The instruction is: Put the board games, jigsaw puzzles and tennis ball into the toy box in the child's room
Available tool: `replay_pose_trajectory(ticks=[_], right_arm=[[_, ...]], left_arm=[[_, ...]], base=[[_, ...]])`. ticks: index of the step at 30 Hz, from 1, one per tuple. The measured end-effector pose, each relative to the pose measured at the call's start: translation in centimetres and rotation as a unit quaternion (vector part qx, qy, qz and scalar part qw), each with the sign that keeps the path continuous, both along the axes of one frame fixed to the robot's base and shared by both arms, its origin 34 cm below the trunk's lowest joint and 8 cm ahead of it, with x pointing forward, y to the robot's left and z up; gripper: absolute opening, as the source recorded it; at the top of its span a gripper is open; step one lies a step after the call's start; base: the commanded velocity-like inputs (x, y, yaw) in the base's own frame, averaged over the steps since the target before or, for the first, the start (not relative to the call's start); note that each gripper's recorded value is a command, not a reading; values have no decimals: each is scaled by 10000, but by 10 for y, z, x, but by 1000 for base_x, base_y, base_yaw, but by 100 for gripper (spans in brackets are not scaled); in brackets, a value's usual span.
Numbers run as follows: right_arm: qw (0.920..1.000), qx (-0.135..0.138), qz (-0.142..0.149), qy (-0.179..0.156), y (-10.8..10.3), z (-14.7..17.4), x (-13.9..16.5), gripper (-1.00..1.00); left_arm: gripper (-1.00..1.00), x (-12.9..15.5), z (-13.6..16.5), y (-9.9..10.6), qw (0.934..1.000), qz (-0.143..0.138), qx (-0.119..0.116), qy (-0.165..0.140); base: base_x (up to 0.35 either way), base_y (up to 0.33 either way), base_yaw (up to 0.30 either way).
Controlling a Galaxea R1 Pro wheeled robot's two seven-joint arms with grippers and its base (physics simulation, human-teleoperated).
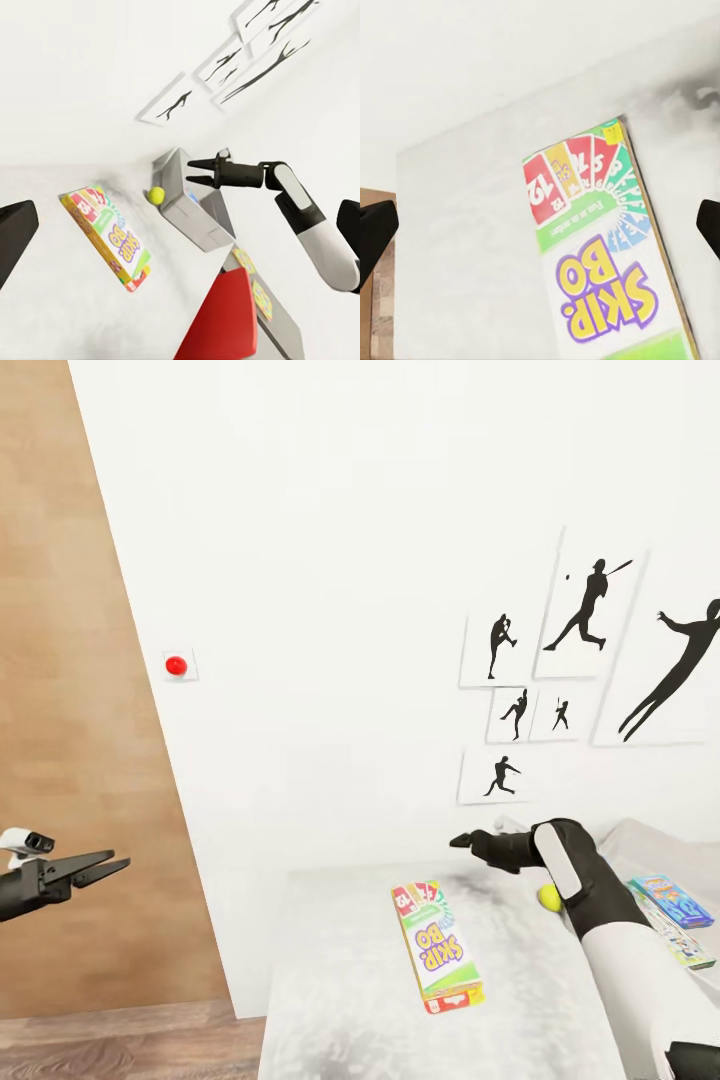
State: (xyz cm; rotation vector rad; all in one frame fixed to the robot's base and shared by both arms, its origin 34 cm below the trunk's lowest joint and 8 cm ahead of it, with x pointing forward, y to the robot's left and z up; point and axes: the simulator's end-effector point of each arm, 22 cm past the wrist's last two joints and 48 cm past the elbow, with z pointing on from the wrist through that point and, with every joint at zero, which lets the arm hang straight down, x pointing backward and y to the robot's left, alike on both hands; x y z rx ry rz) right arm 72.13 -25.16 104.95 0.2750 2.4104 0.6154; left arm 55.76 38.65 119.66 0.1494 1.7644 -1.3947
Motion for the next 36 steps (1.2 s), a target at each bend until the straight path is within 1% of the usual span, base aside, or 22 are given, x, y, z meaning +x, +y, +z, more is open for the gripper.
replay_pose_trajectory(ticks=[7, 15, 23, 29, 36], right_arm=[[10000, -63, 30, 49, 3, -3, 0, 100], [10000, -87, -33, -19, 2, -7, 6, 100], [9998, -85, -78, 151, 0, -27, 4, 100], [9997, -92, -139, 154, -2, -36, 7, 100], [9993, -150, -201, 277, -5, -56, 5, 100]], left_arm=[[100, 0, -2, 2, 10000, 17, -37, 56], [100, 2, -8, 2, 9999, 29, -19, 140], [100, 5, -13, 2, 9998, 41, -32, 205], [100, 7, -19, 1, 9996, 42, -47, 257], [100, 9, -23, 1, 9995, 53, -54, 299]], base=[[0, 0, 0], [0, 0, 0], [0, 0, 0], [0, 0, 0], [0, 0, 0]])
